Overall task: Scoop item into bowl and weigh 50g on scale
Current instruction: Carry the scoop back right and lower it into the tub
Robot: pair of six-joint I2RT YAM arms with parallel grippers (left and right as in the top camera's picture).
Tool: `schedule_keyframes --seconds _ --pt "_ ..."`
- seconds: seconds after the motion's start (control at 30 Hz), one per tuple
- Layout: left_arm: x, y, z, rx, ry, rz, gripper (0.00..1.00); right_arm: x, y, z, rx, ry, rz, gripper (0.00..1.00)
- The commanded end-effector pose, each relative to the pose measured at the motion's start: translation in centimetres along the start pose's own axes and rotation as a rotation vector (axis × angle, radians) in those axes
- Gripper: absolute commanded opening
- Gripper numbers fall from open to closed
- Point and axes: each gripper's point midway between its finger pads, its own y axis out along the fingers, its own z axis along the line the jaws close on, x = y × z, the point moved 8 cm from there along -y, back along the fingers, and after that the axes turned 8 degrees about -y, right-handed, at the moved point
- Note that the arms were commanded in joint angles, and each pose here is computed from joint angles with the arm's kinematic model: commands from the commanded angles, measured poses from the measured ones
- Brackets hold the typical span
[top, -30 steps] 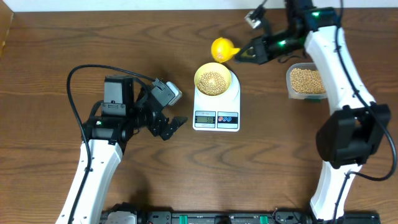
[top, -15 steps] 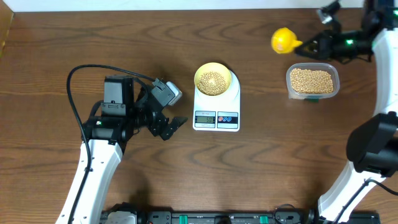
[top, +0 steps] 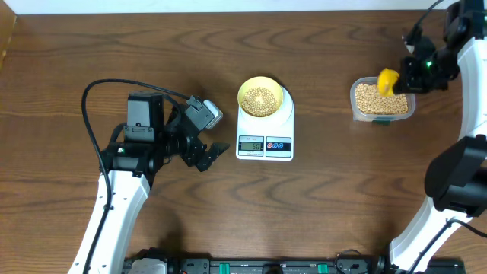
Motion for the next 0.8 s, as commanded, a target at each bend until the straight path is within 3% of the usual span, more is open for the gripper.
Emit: schedule_keyframes --seconds 0.0,0.47,0.6,0.77 --pt "0.2 -0.1 0.3 0.011 0.013 -0.002 0.98 -0.4 -0.3 0.4 -0.159 0.015 0.044 0.01" --pt "0.2 -0.1 0.3 0.011 0.013 -0.002 0.98 0.5 0.1 3.9 -0.558 -0.019 0.114 0.01" --pt "0.2 -0.1 0.3 0.011 0.013 -0.002 0.98 0.5 0.3 4.1 -0.51 0.044 0.094 0.01" --pt "0.2 -0.1 0.3 0.011 0.013 -0.002 0.97 0.5 0.6 4.1 -0.277 0.106 0.061 0.01"
